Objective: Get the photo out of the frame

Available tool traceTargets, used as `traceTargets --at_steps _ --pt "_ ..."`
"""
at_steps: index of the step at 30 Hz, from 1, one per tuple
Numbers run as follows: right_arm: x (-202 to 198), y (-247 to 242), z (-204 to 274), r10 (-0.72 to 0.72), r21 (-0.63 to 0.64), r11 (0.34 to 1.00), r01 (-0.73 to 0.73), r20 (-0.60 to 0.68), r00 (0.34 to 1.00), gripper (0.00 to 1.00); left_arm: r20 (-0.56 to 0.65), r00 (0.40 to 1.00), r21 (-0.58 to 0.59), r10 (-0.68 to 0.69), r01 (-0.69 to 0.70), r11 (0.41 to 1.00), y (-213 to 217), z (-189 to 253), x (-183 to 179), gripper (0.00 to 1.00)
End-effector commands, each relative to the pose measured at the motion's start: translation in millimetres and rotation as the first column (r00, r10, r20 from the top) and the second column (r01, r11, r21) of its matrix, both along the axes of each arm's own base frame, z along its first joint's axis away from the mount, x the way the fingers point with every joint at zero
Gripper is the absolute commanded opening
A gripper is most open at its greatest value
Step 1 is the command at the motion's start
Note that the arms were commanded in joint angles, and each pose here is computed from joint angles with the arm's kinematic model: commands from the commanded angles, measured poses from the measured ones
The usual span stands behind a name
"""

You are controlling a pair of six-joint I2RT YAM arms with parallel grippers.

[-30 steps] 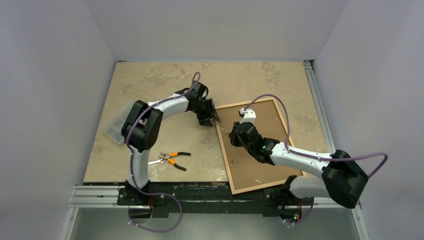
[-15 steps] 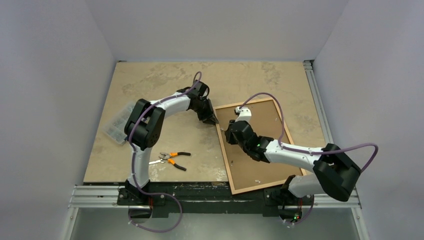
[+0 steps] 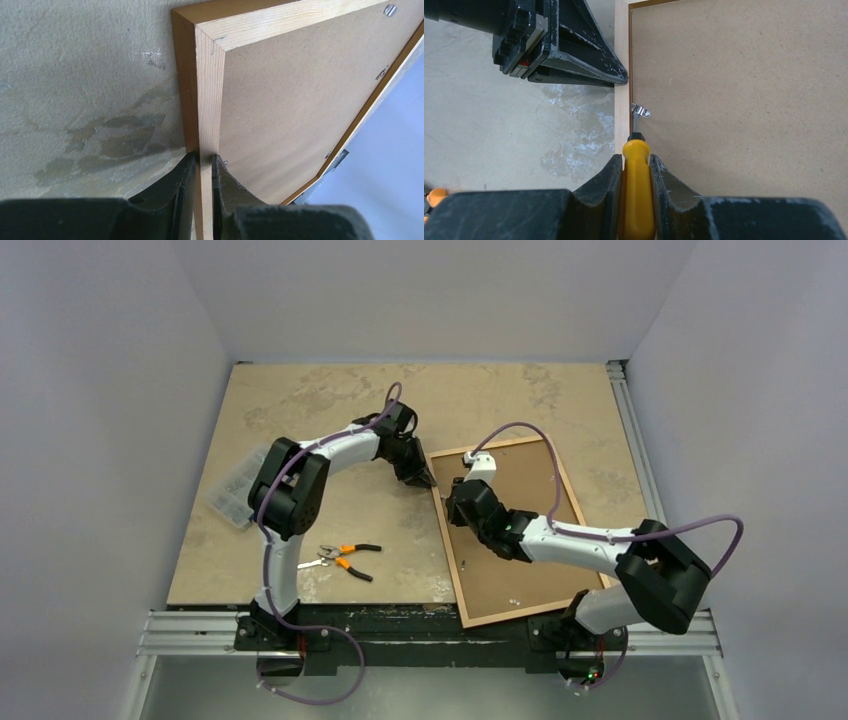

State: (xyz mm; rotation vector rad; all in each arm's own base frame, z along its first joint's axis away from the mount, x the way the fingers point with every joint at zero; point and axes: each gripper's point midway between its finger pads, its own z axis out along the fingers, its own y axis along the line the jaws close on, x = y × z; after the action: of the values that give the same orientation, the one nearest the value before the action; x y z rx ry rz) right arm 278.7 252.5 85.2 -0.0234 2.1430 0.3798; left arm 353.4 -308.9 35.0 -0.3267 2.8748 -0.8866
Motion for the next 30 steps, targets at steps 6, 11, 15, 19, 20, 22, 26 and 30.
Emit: traceTargets --at_steps 6,11,15,19,20,22,26,30 --pt "11 -6 6 -0.112 -0.185 0.974 0.128 0.091 0.990 0.00 -0.014 1.000 0.073 0.005 -0.004 0.997 12 -15 -3 0.00" --pt "8 -2 -1 -0.119 -0.318 0.936 0.149 0.114 0.986 0.00 -0.033 0.999 0.090 0.012 -0.009 0.996 15 -20 -6 0.00" --pt "9 1 -7 -0.133 -0.403 0.898 0.175 0.131 0.982 0.00 -0.038 0.999 0.098 0.017 -0.013 0.995 16 -22 -7 0.00" --pt "11 -2 -8 -0.161 -0.488 0.845 0.218 0.155 0.975 0.00 -0.038 0.999 0.102 0.018 -0.014 0.995 17 -21 -8 0.00" --pt "11 -4 -9 -0.165 -0.507 0.832 0.223 0.158 0.974 0.00 -0.036 0.999 0.104 0.019 -0.015 0.994 17 -21 -8 0.00" --pt "12 -3 -9 -0.171 -0.527 0.818 0.231 0.161 0.972 0.00 -0.037 0.999 0.103 0.018 -0.014 0.995 17 -21 -8 0.00" --pt "12 3 -6 -0.158 -0.497 0.841 0.213 0.151 0.976 0.00 -0.036 0.999 0.103 0.017 -0.013 0.995 16 -20 -8 0.00" --pt "9 23 28 -0.114 -0.326 0.933 0.154 0.139 0.984 0.00 0.044 0.999 0.111 -0.009 0.004 0.994 17 5 3 0.00"
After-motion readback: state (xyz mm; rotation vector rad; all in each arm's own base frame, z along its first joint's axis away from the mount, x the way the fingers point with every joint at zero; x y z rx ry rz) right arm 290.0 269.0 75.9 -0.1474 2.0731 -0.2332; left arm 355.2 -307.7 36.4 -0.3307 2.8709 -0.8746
